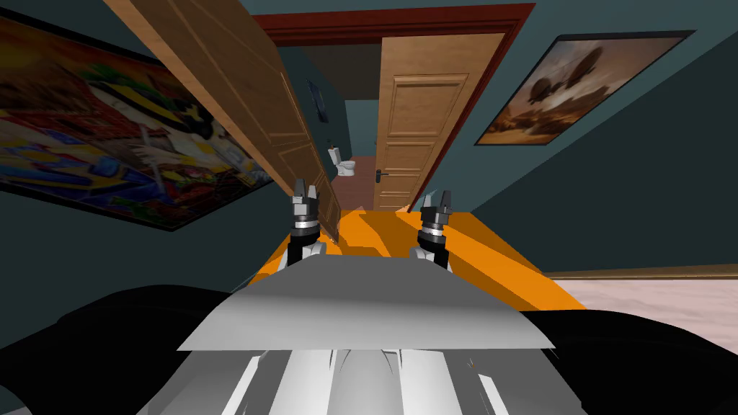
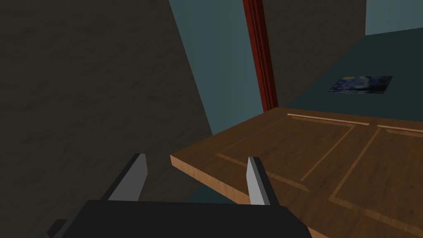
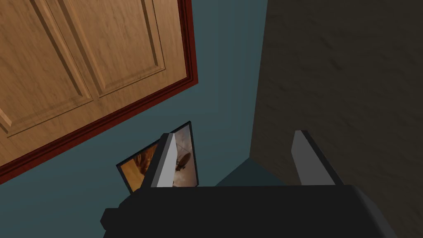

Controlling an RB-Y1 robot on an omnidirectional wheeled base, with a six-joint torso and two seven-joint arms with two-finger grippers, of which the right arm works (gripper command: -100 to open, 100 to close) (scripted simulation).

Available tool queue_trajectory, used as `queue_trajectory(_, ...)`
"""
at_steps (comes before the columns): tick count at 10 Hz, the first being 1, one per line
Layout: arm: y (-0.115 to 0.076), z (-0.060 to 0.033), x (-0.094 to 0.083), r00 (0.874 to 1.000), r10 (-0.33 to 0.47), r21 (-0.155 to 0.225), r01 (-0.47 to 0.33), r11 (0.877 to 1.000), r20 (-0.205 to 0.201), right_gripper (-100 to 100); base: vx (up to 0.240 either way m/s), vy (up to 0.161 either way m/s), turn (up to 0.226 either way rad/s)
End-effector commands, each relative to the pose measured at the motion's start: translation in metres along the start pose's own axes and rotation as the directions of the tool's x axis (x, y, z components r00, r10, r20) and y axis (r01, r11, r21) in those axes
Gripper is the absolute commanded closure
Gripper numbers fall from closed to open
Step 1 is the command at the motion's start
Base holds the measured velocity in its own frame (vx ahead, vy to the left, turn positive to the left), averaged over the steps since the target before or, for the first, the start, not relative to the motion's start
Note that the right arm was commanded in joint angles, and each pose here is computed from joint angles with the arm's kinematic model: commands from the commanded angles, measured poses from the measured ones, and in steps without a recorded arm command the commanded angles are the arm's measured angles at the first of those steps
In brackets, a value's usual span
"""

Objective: Pull the door open

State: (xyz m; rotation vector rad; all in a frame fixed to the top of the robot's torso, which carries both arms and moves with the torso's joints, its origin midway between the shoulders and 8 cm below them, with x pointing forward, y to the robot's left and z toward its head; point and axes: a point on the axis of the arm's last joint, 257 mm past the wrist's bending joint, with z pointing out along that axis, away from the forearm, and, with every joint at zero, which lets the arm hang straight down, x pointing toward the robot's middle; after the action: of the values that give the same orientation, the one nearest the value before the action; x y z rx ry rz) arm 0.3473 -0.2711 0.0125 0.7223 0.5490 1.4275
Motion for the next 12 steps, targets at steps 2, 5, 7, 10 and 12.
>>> queue_trajectory(2,-0.015,0.0001,0.005,1.000,0.010,0.021,-0.009,1.000,-0.017,-100,0.024,-0.035,-0.041)
queue_trajectory(5,-0.035,0.0001,0.012,0.999,0.023,0.050,-0.021,0.999,-0.038,-100,0.117,0.040,-0.040)
queue_trajectory(7,-0.051,0.0000,0.017,0.998,0.034,0.073,-0.030,0.997,-0.053,-100,0.093,0.019,-0.041)
queue_trajectory(10,-0.068,-0.0003,0.024,0.997,0.045,0.098,-0.038,0.994,-0.070,-100,0.081,0.014,-0.043)
queue_trajectory(12,-0.081,-0.0005,0.028,0.995,0.054,0.117,-0.044,0.992,-0.081,-100,0.082,0.006,-0.038)
